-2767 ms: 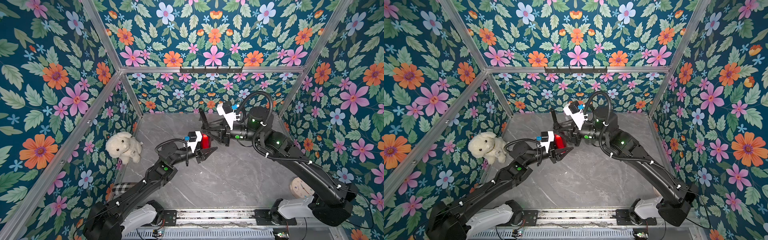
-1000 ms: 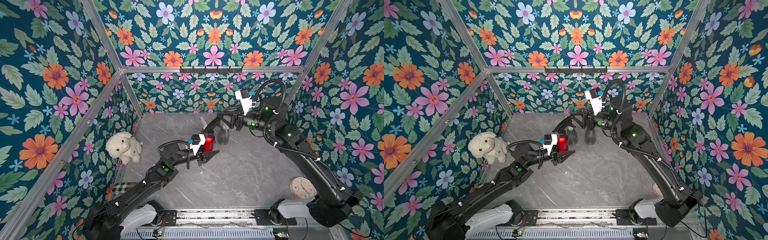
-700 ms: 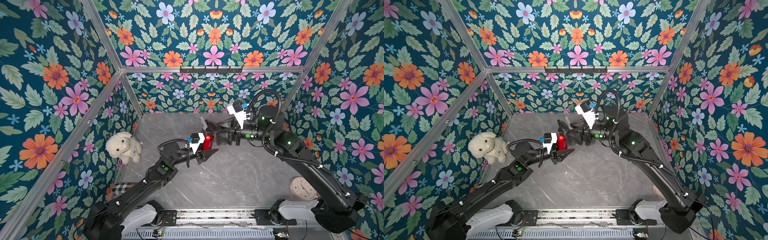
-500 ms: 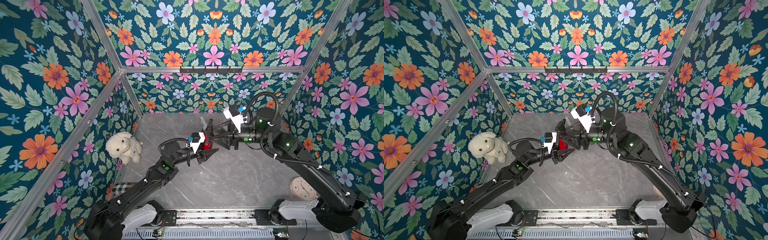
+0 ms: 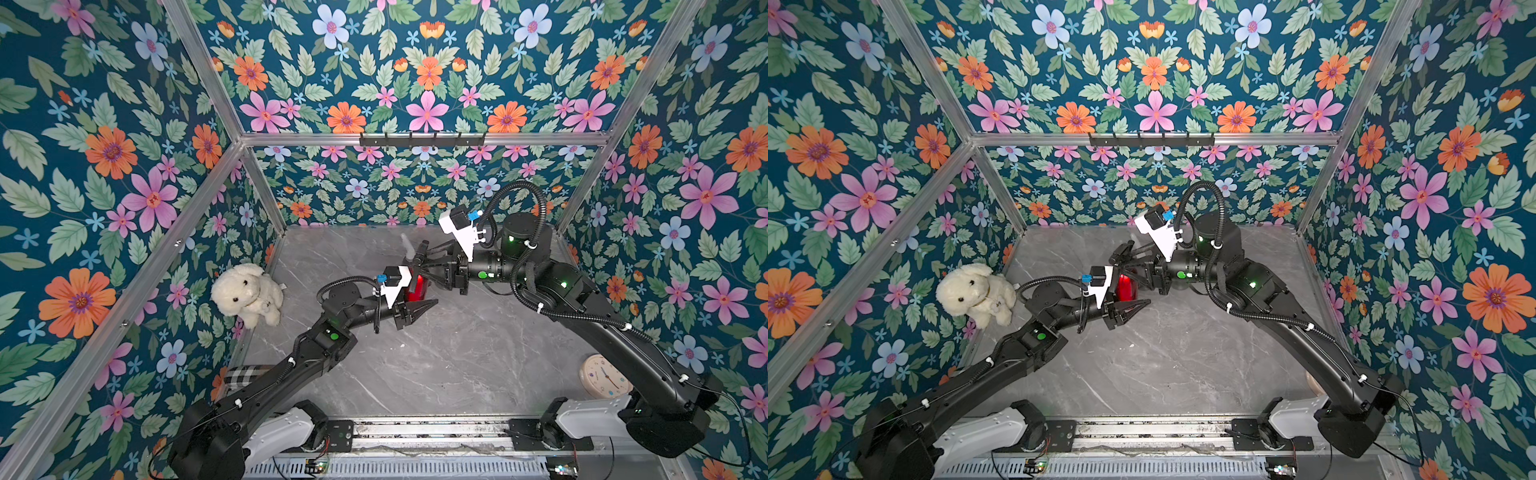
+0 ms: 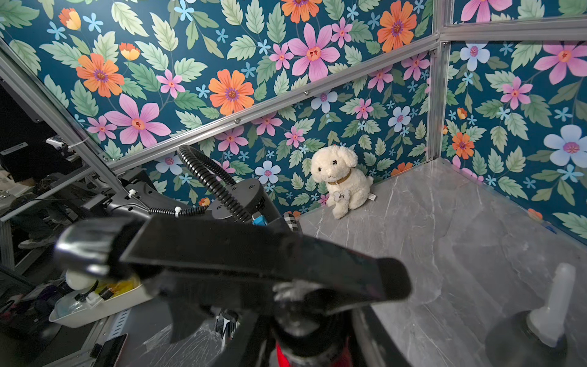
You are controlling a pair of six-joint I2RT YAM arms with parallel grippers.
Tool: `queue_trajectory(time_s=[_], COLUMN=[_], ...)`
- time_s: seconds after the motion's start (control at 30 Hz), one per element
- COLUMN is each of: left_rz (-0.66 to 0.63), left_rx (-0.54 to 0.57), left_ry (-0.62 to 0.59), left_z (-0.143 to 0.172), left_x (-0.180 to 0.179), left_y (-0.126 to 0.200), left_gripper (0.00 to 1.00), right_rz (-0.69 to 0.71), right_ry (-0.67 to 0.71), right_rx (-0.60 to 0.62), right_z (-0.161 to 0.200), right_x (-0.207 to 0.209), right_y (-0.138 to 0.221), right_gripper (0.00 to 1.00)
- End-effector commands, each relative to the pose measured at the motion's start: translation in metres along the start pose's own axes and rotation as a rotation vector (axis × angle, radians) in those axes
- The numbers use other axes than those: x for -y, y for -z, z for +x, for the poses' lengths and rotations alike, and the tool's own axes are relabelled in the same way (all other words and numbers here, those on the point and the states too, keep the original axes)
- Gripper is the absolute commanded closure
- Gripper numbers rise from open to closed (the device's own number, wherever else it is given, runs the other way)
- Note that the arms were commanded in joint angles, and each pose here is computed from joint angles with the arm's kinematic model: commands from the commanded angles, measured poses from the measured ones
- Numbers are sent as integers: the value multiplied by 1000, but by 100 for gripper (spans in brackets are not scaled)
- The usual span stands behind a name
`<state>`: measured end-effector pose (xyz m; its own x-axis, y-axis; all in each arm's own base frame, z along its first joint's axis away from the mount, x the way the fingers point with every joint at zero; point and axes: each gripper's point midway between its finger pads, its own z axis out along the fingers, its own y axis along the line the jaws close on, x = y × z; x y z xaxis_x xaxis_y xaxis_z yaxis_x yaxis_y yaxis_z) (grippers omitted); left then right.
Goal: Attach spray nozzles to spray bottles
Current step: Screw the spray nozzle on the spray bottle.
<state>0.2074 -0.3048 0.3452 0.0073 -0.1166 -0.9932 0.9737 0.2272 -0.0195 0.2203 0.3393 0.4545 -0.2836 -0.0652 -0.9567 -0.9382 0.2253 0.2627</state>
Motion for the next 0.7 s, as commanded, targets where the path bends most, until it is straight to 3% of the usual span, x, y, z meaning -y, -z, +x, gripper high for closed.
queue_trajectory(time_s=[0.0,0.13,0.4,0.57,0.67], left_rz=[-52,-168,-327,-387,-369], left_rx=[40,53,70,77,74], left_ry=[-27,-34,-54,-52,-51], left_z=[-13,-16,-17,-16,-14], left_x=[-9,-28,-54,-65,-63], left_y=[0,3,10,11,10], left_gripper=[100,100,100,100,100], right_rz=[-2,122,381,470,454], right_ry=[4,-7,-46,-54,-45], right_rx=[22,-22,-51,-78,-75], right_z=[-4,9,31,41,38], right_x=[-5,2,15,22,19], right_y=[-6,-21,-46,-65,-69], right_gripper=[70,76,75,75,71])
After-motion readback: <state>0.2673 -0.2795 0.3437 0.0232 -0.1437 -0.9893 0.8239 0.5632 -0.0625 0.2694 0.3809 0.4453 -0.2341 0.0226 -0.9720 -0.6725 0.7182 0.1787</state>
